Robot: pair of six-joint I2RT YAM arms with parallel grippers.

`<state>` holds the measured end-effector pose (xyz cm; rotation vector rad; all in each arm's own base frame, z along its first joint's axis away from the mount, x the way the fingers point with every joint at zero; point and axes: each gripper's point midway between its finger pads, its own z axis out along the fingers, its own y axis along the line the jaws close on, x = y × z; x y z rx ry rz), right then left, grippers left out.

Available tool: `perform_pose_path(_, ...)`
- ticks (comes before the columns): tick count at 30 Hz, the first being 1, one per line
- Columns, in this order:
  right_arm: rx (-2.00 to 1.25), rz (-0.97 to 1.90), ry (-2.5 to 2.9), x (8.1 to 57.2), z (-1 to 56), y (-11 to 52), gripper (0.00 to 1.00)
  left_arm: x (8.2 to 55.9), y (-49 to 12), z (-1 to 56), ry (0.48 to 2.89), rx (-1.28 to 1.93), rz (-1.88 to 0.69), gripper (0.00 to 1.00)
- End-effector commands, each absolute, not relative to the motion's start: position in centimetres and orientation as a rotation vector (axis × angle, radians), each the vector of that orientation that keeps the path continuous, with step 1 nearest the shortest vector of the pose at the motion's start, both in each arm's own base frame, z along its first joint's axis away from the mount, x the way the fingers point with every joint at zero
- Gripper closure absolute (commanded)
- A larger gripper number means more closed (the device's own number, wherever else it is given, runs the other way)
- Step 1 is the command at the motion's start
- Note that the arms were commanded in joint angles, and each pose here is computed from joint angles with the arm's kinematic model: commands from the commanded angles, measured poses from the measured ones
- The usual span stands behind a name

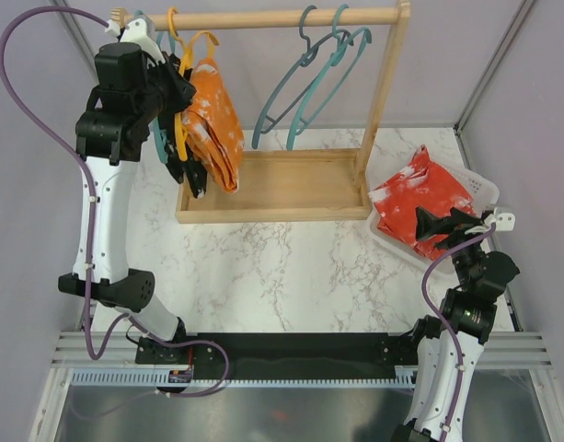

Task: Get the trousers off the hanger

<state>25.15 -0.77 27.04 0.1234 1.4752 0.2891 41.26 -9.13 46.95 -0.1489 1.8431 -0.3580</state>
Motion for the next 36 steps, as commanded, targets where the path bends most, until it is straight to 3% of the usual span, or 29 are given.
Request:
perform_pose_path(1,0.104,0.283,1.434,25.1,28.1,-0.7,0.02,40.0,-10.3,52.1,1.711,-0.131,-0.488,0.98)
perform_pose_path(5,0.107,0.282,1.436,25.1,28.0,-0.8,0.02,38.6,-10.8,56.3,1.587,-0.112,-0.560,0.98)
perform_pose_path(18,0.107,0.282,1.439,25.1,27.8,-0.8,0.02,36.1,-12.9,61.2,1.427,-0.032,-0.739,0.98)
perform_pose_path(36,0.069,0.299,1.426,24.9,27.9,-0.2,0.02,33.5,-14.1,62.6,1.362,0.064,-0.810,0.98)
